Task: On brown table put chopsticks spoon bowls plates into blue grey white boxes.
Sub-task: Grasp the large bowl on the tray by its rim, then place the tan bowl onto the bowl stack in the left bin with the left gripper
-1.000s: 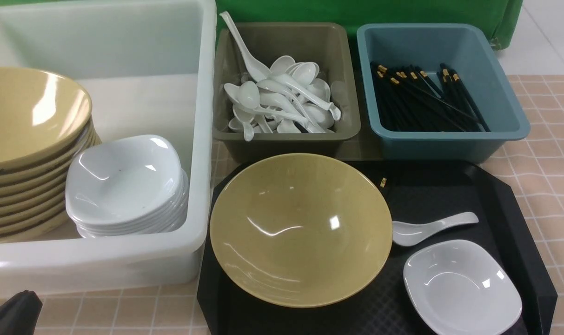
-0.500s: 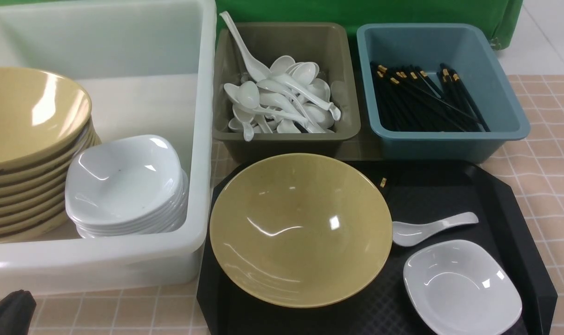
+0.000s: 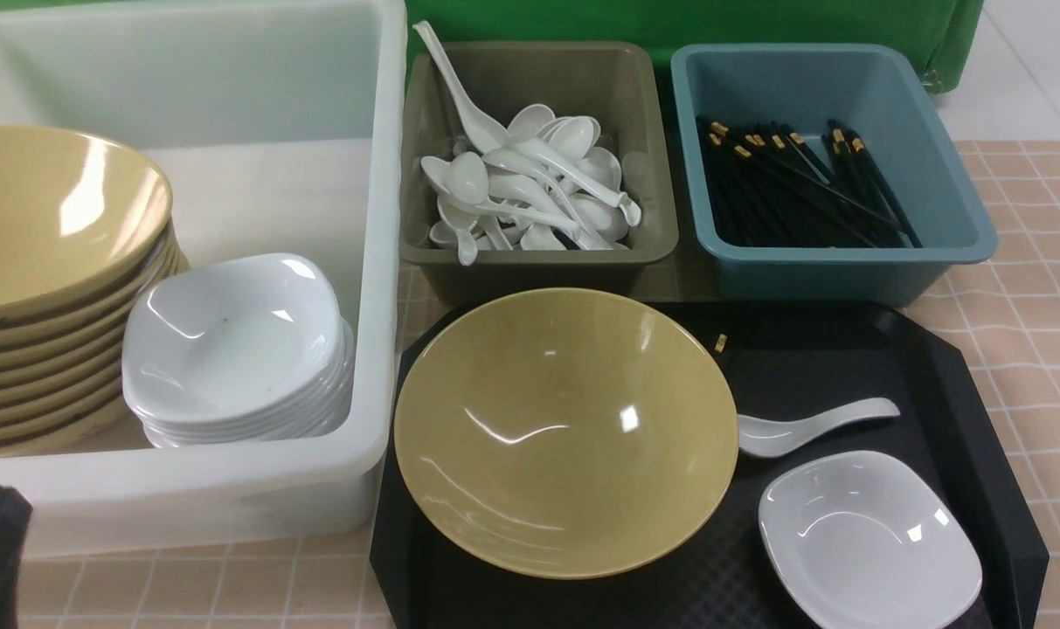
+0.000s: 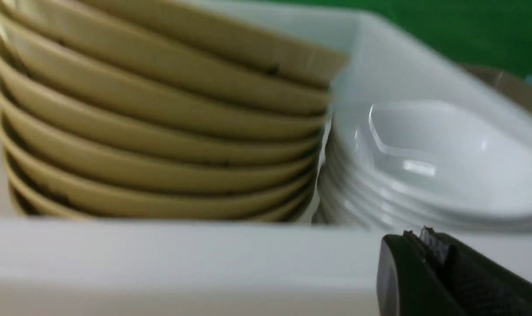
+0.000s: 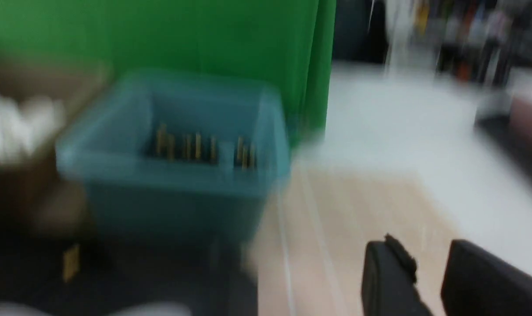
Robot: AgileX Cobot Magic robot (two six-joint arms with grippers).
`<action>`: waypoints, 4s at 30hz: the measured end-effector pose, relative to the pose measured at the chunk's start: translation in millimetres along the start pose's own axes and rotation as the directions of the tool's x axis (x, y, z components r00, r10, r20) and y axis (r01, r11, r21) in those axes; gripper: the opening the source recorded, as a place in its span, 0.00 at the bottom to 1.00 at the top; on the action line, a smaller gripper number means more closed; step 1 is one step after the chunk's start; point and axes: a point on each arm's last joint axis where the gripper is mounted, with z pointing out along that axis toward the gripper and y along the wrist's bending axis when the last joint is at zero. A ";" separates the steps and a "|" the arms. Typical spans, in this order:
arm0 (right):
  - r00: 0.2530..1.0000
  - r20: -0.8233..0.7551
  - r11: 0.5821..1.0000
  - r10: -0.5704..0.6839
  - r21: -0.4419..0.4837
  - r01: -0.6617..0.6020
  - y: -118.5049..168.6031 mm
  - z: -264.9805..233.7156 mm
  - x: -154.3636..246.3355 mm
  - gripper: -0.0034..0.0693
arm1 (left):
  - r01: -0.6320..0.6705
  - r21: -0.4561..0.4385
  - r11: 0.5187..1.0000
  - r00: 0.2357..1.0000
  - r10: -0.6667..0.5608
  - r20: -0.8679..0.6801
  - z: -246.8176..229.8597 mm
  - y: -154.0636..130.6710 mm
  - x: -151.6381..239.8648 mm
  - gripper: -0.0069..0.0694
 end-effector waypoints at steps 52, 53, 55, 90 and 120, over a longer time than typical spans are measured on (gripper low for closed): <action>0.771 -0.597 0.855 -0.221 -0.498 -0.141 38.8 40.1 -27.7 0.10 | 0.038 0.668 0.743 0.333 0.621 -0.709 216.1 -245.3 -31.3 0.10; 0.773 -0.596 0.856 -0.219 -0.497 -0.141 38.8 40.3 -27.8 0.10 | 0.039 0.667 0.744 0.315 0.624 -0.715 220.4 -249.0 -22.8 0.10; 0.777 -0.592 0.859 -0.215 -0.494 -0.139 38.6 40.9 -28.3 0.10 | 0.051 0.667 0.743 0.287 0.629 -0.722 226.4 -256.2 -8.1 0.10; 0.787 -0.582 0.864 -0.206 -0.486 -0.133 38.0 42.2 -29.3 0.12 | -0.040 0.644 0.764 0.308 0.623 -0.719 280.7 -209.3 -9.2 0.74; 0.785 -0.584 0.863 -0.208 -0.487 -0.134 38.1 41.9 -29.1 0.16 | -0.115 0.310 0.944 0.798 0.274 -0.537 215.9 -69.7 -221.9 0.10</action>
